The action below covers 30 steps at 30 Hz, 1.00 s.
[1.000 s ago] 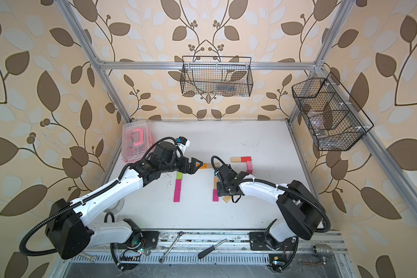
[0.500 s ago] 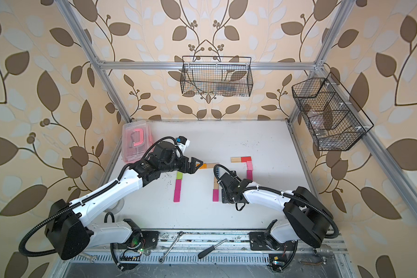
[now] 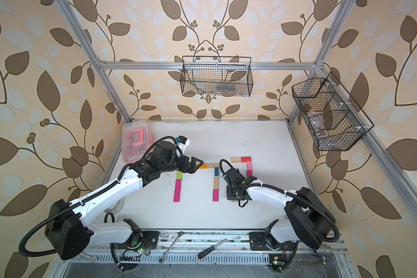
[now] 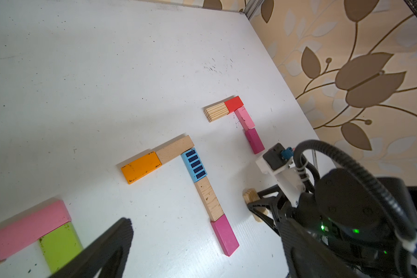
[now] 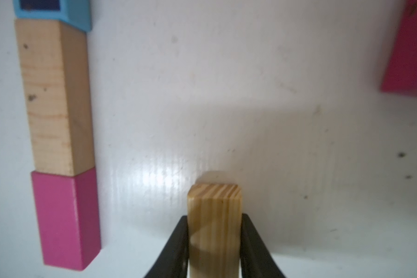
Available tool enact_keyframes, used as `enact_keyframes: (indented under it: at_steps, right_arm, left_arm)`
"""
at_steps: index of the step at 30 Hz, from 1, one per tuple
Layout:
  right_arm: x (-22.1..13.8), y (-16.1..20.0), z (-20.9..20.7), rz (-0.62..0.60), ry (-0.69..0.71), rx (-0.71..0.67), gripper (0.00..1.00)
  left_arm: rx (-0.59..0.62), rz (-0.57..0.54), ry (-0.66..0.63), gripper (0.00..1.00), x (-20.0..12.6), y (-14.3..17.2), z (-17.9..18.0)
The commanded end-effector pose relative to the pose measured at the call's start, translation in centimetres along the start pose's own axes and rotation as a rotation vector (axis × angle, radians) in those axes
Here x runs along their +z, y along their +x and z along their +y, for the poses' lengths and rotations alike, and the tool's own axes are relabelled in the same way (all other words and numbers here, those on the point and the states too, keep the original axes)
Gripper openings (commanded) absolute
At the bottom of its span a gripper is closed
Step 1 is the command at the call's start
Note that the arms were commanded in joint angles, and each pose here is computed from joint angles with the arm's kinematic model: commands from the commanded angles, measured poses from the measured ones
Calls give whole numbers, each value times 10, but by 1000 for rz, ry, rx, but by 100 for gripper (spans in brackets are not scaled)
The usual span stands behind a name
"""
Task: Assemble the number 7 with building blocks
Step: Move the building block to the center of the board.
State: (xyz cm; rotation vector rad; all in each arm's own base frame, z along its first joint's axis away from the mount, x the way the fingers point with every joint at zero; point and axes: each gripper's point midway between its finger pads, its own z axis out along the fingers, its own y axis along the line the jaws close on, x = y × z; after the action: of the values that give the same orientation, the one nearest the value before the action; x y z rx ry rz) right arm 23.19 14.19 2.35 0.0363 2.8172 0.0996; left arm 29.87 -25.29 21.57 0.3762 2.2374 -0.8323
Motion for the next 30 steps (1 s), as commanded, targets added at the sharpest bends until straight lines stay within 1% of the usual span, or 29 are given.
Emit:
enact_keyframes:
  at_steps: [1,4,6,8,11,14,16,18,21,24,26,28,30]
  right_arm:
    - [-9,-16,-2,1,4,-82,32]
    - [-11,-14,-27,10,63,-58,32]
    - [-13,-11,-46,1,88,-10,32]
    - [-17,-12,-55,-31,75,45,33]
    - [-23,-18,-73,-83,114,123,33]
    - [-22,-26,-86,-131,121,178,33]
    - [-19,-31,-93,-136,105,205,33]
    - [-20,-39,-93,-147,80,195,34]
    - [-19,-43,-90,-129,76,171,35]
    - [-10,-36,-87,-81,61,165,36]
    - [-5,-29,-84,-56,78,159,37]
    - [-1,-24,-86,-53,96,166,37]
    - [4,-23,-87,-48,82,183,37]
  left_arm:
    - [15,-44,21,99,-10,-6,-4]
    - [15,-48,17,99,-12,-5,-2]
    - [14,-45,20,99,-11,-4,-2]
    - [14,-43,26,99,-10,-4,-3]
    - [14,-43,32,99,-9,-5,-5]
    - [15,-46,37,99,-9,-8,-6]
    - [15,-47,38,99,-9,-8,-6]
    - [15,-45,31,99,-9,-6,-4]
    - [15,-46,25,99,-9,-6,-3]
    - [18,-45,22,99,-9,-6,-3]
    - [17,-41,24,99,-8,-6,-3]
    - [16,-40,31,99,-8,-7,-4]
    - [16,-44,38,99,-8,-8,-6]
